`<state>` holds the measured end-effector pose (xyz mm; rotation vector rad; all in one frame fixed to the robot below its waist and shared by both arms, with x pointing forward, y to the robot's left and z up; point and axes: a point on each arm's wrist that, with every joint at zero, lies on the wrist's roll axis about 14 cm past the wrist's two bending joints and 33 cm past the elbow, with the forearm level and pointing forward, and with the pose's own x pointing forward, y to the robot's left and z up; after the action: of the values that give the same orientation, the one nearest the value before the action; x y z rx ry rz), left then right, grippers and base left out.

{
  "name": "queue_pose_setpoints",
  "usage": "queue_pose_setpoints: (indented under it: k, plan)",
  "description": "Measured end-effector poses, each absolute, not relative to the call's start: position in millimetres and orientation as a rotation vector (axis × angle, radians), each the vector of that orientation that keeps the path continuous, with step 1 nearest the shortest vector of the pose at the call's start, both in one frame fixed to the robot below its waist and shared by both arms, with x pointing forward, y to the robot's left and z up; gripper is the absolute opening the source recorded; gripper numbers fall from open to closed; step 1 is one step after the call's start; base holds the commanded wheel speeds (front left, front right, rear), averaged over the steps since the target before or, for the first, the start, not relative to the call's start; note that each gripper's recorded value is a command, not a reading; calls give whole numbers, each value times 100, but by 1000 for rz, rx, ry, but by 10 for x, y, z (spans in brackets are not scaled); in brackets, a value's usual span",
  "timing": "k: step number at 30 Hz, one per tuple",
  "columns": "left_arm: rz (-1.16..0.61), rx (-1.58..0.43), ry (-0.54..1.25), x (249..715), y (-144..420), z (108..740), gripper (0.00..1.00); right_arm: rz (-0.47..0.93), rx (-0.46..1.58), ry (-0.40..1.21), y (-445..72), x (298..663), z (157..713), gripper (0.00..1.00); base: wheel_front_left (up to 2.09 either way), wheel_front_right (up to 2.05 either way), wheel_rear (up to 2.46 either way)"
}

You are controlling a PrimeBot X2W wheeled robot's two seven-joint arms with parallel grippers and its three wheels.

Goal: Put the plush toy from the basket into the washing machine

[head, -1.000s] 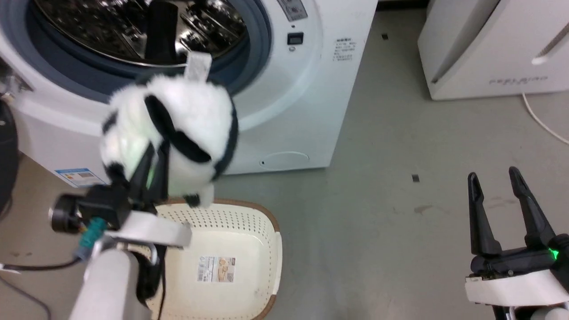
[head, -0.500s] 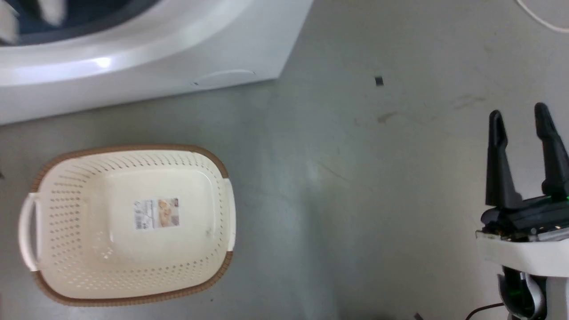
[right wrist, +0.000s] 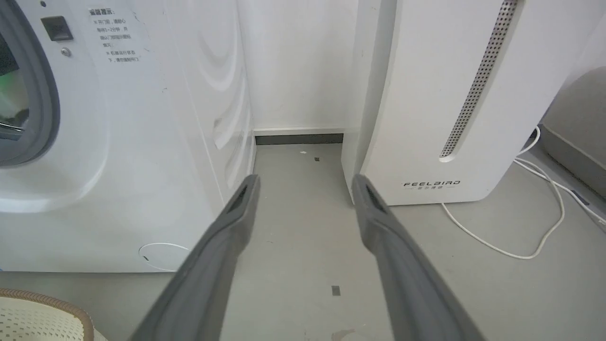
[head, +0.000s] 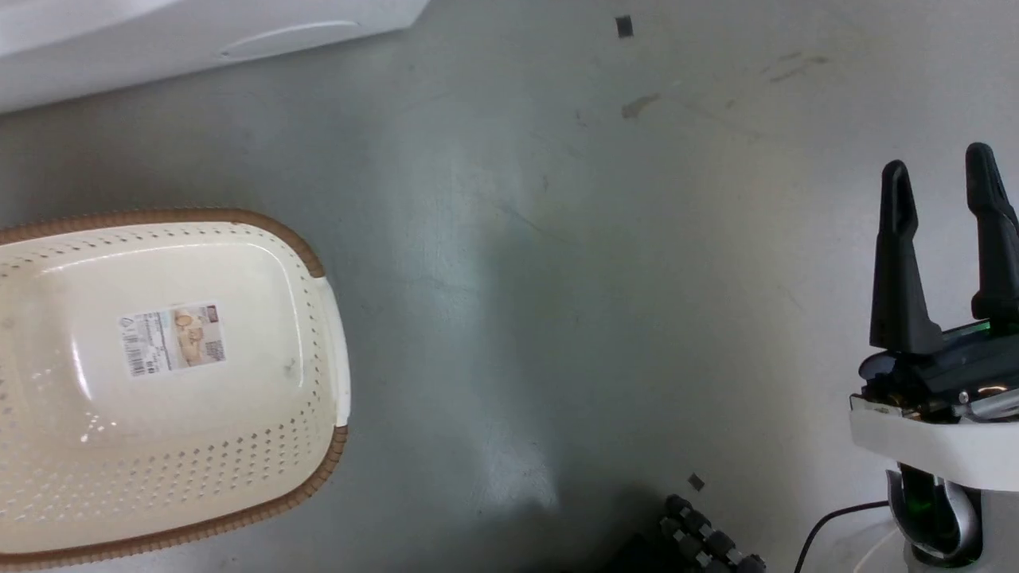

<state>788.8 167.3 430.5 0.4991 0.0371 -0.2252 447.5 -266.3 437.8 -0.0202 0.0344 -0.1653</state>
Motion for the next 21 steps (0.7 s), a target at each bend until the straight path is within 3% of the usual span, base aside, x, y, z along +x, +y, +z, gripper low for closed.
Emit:
queue_pose_setpoints:
  k: [8, 13, 14, 15, 21]
  plan:
    - [-317, 459, 239, 7819, 1442, 3567, 0, -163, -23, 70, -2655, 4482, 4240, 100, 0, 0, 0]
    - [-339, 437, 294, 7780, 1423, 3456, 0, -150, -13, 72, -2610, 4505, 4211, 100, 0, 0, 0]
    - [-338, 437, 300, 7770, 1443, 3456, 44, -148, -12, 69, -2603, 4507, 4221, 100, 0, 0, 0]
    - [-337, 436, 300, 7762, 1460, 3474, 100, -146, -10, 65, -2596, 4510, 4234, 100, 0, 0, 0]
    - [-324, 416, 277, 7664, 1569, 3650, 100, -140, -28, 15, -2596, 4543, 4418, 100, 0, 0, 0]
